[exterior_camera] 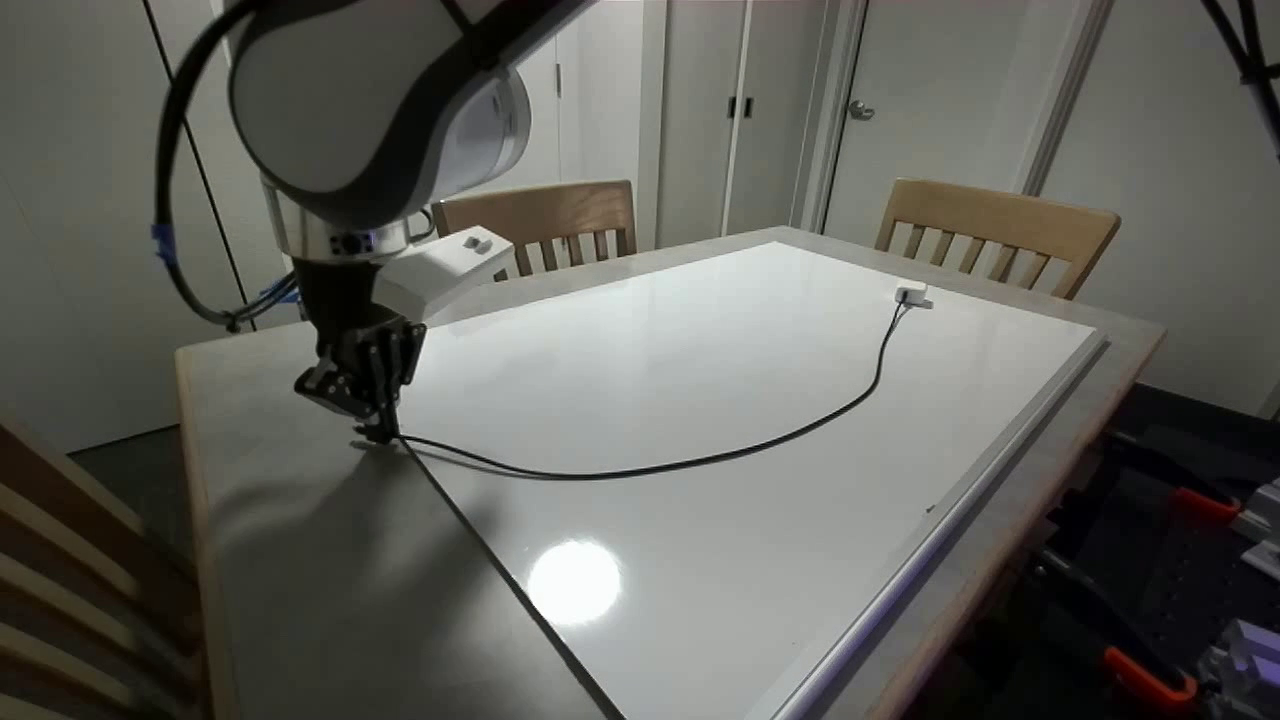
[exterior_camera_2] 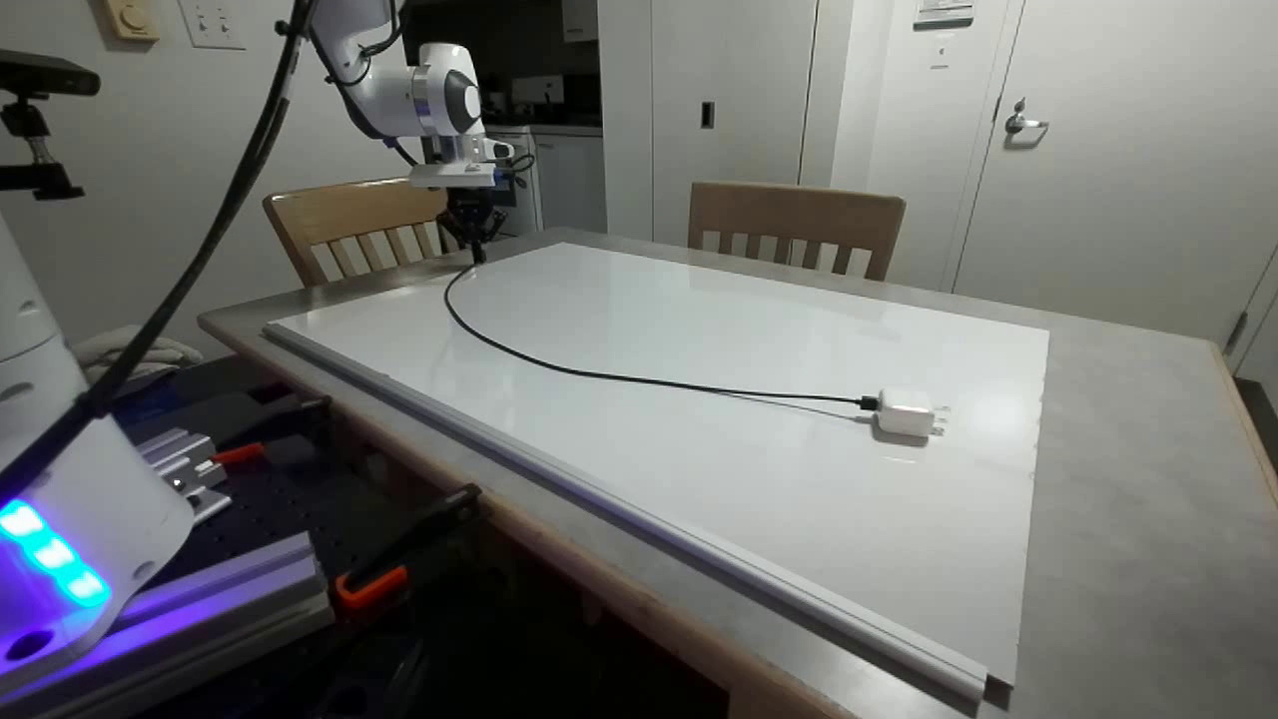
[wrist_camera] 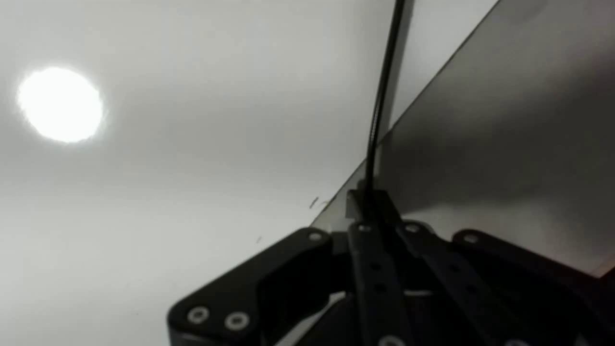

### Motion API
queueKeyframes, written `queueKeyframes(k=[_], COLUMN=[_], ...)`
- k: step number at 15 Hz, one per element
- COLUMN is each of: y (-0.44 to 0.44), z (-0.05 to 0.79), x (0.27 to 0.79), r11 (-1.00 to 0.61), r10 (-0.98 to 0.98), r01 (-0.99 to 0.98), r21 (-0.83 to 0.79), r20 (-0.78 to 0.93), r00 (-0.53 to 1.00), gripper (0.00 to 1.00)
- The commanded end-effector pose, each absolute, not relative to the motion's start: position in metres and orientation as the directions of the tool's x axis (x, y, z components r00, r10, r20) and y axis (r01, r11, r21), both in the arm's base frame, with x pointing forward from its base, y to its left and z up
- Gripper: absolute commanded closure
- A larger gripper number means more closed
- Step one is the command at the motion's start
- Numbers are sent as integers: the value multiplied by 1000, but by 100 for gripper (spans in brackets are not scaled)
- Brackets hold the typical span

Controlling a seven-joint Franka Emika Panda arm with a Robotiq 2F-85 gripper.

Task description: Make a circle with the charger on the table

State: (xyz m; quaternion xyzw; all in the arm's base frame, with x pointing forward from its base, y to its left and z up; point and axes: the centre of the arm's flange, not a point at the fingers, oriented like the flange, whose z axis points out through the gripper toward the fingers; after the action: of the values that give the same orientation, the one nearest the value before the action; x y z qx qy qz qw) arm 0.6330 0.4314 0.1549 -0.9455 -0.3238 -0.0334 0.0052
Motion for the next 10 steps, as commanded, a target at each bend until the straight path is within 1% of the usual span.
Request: queueKeyframes(k=[1, 6, 9, 10], y=[421, 403, 389, 401], z=[178, 195, 194, 184], x=[636, 632, 615, 641], r11=[-837, -924, -950, -945], r10=[546, 374, 278, 314], r01=[543, 369, 280, 312], r21=[62, 99, 139, 97], r20=[43, 34, -38, 10], r00=[837, 927, 960, 949], gripper=[99, 99, 99, 95])
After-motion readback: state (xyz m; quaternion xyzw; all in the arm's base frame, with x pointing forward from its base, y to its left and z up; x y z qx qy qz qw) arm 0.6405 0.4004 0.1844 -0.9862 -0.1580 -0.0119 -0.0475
